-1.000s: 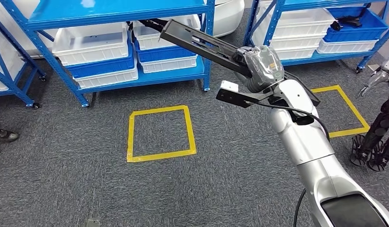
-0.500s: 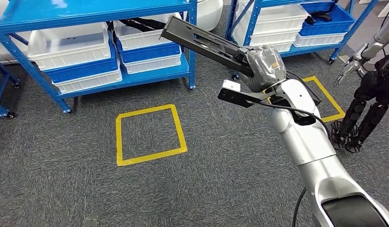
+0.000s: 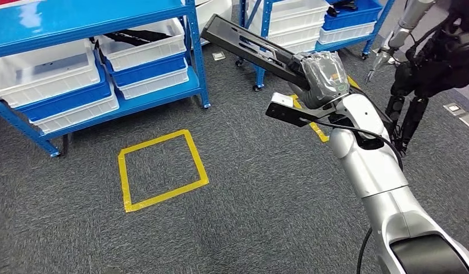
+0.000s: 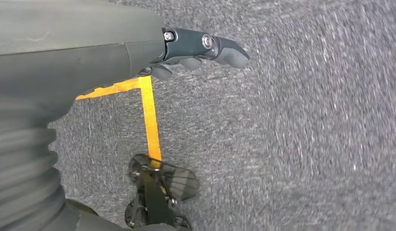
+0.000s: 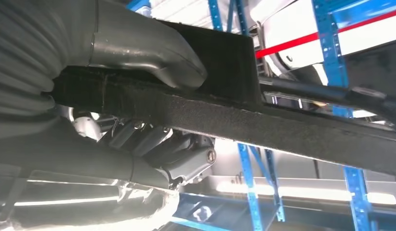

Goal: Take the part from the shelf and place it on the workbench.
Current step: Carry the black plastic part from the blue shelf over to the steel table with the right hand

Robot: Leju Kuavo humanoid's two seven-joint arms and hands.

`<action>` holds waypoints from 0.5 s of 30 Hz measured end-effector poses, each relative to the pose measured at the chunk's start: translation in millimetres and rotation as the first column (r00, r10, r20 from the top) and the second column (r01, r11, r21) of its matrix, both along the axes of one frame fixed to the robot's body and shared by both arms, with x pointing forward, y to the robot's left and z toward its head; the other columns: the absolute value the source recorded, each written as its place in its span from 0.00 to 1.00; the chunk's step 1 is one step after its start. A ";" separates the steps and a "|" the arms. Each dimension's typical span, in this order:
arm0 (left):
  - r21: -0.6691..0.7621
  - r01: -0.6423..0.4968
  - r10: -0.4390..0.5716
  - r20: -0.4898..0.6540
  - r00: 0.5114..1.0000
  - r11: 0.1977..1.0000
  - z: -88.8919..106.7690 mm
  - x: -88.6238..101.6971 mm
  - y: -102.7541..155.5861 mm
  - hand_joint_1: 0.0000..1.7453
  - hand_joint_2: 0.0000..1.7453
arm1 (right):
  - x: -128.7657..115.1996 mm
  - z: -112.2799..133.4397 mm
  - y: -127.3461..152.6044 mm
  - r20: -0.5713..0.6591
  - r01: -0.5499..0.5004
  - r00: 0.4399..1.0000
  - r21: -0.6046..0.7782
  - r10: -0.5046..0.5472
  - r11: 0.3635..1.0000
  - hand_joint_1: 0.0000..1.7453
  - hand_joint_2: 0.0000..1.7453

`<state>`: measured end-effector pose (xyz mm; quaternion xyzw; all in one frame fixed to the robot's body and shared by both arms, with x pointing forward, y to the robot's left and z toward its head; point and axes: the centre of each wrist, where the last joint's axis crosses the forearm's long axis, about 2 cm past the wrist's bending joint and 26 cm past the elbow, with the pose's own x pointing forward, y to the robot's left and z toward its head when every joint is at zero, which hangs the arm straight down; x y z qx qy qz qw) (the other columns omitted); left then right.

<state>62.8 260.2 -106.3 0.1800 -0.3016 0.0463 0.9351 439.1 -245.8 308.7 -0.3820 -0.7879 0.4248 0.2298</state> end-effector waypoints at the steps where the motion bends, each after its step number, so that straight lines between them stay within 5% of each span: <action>1: 0.000 0.000 0.000 -0.001 1.000 1.000 -0.1 -0.3 0.0 0.00 1.00 | -0.1 -0.4 0.5 -0.001 -0.001 1.000 0.000 0.001 1.000 1.00 1.00; 15: -0.001 0.004 -0.004 0.001 1.000 1.000 -0.2 -0.8 0.9 0.00 1.00 | 0.6 -0.2 -6.8 -0.007 0.012 1.000 0.011 -0.011 1.000 1.00 1.00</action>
